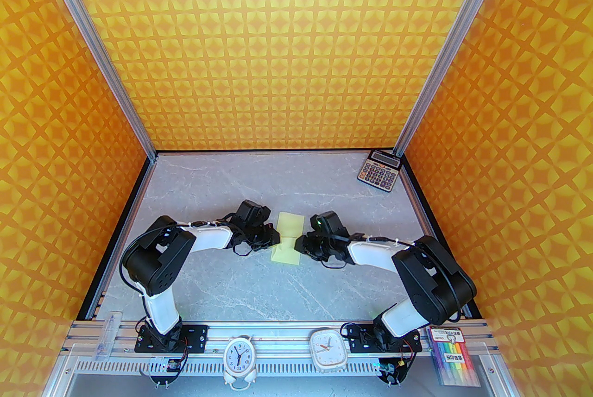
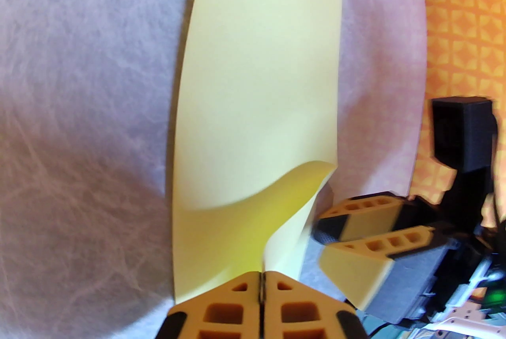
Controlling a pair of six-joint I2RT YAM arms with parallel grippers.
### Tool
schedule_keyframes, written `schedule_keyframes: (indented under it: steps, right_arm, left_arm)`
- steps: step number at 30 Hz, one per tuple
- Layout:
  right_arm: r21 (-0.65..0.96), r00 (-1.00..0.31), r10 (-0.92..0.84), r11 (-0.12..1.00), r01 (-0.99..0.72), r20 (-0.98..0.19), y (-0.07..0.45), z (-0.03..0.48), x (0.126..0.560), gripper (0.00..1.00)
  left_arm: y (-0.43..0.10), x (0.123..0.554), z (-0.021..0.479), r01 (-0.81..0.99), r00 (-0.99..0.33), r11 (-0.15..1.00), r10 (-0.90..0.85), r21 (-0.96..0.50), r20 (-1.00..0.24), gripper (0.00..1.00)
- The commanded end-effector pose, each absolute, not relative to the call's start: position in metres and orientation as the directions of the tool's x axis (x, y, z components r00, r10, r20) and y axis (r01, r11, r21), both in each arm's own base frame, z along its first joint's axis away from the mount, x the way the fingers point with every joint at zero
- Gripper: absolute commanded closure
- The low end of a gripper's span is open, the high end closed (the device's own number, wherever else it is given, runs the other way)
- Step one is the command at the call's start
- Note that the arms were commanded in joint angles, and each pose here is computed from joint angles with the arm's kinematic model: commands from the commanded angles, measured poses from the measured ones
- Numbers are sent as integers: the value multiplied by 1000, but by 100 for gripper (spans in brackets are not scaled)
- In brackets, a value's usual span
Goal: Fold a paper plane with a square sheet of paper (fold left side to right side)
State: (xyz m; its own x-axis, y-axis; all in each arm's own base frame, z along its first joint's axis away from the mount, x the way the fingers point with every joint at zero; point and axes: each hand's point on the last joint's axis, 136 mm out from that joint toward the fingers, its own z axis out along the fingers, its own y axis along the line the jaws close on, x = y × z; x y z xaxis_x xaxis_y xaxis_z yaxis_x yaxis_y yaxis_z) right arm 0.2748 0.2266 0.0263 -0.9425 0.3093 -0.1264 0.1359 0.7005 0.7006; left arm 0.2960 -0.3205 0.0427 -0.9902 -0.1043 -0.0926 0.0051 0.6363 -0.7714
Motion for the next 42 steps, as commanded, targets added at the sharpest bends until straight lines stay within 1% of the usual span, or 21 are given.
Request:
schedule_keyframes:
  steps: [1,4,5,6,12,15,20,23,24,26,27,29,31,32,33,34,38,42]
  right_arm:
    - [802,-915,389,578,151,-108,241,44,290,64]
    - [817,-911,398,557,151,-103,243,49,292,64]
    - [819,-910,401,555,150,-105,243,51,293,61]
    - [820,-911,401,552,151,-102,244,51,293,60]
    - [844,-904,422,508,172,-70,248,48,296,60]
    - [858,-896,440,481,181,-58,249,45,299,61]
    - [878,-891,452,444,180,-46,253,45,303,68]
    - [883,-885,462,435,177,-51,251,46,303,76]
    - [884,-885,463,433,174,-53,251,47,304,77]
    - [886,-884,464,432,169,-57,250,48,304,81]
    - [886,-885,463,432,168,-58,250,49,303,85]
    - [887,-883,465,431,164,-62,249,51,303,87]
    - [889,-882,466,430,159,-68,247,53,304,95]
    - [889,-882,466,431,156,-71,247,54,303,96]
    - [888,-880,469,432,156,-74,245,55,304,96]
    - [891,-880,468,428,148,-78,245,58,304,97]
    - [896,-881,464,424,133,-88,245,63,305,100]
    - [899,-883,461,420,127,-91,246,65,306,100]
  left_arm:
    - [-327,302,68,7,-985,565,-137,-825,-102,97]
    - [-326,303,74,10,-984,556,-142,-831,-107,97]
    - [-326,302,76,10,-984,549,-143,-836,-106,96]
    - [-327,302,77,12,-984,544,-142,-839,-106,96]
    - [-327,302,75,5,-985,545,-140,-839,-97,96]
    - [-327,301,72,1,-987,545,-137,-838,-90,96]
    - [-325,299,67,-6,-988,555,-134,-832,-82,90]
    - [-324,299,66,-7,-988,557,-133,-830,-81,85]
    - [-324,299,65,-7,-988,560,-131,-829,-81,81]
    - [-322,300,65,-10,-988,563,-134,-826,-79,69]
    - [-321,301,65,-8,-988,564,-133,-825,-81,63]
    - [-317,302,67,-7,-987,570,-136,-822,-85,52]
    - [-309,306,71,-10,-984,575,-152,-818,-95,39]
    - [-305,306,71,-12,-983,585,-158,-811,-99,30]
    - [-301,306,69,-18,-982,596,-163,-803,-99,26]
    - [-298,305,67,-29,-981,606,-168,-795,-93,24]
    - [-295,300,52,-82,-983,621,-181,-779,-41,24]
    - [-302,296,47,-105,-985,608,-175,-787,-4,25]
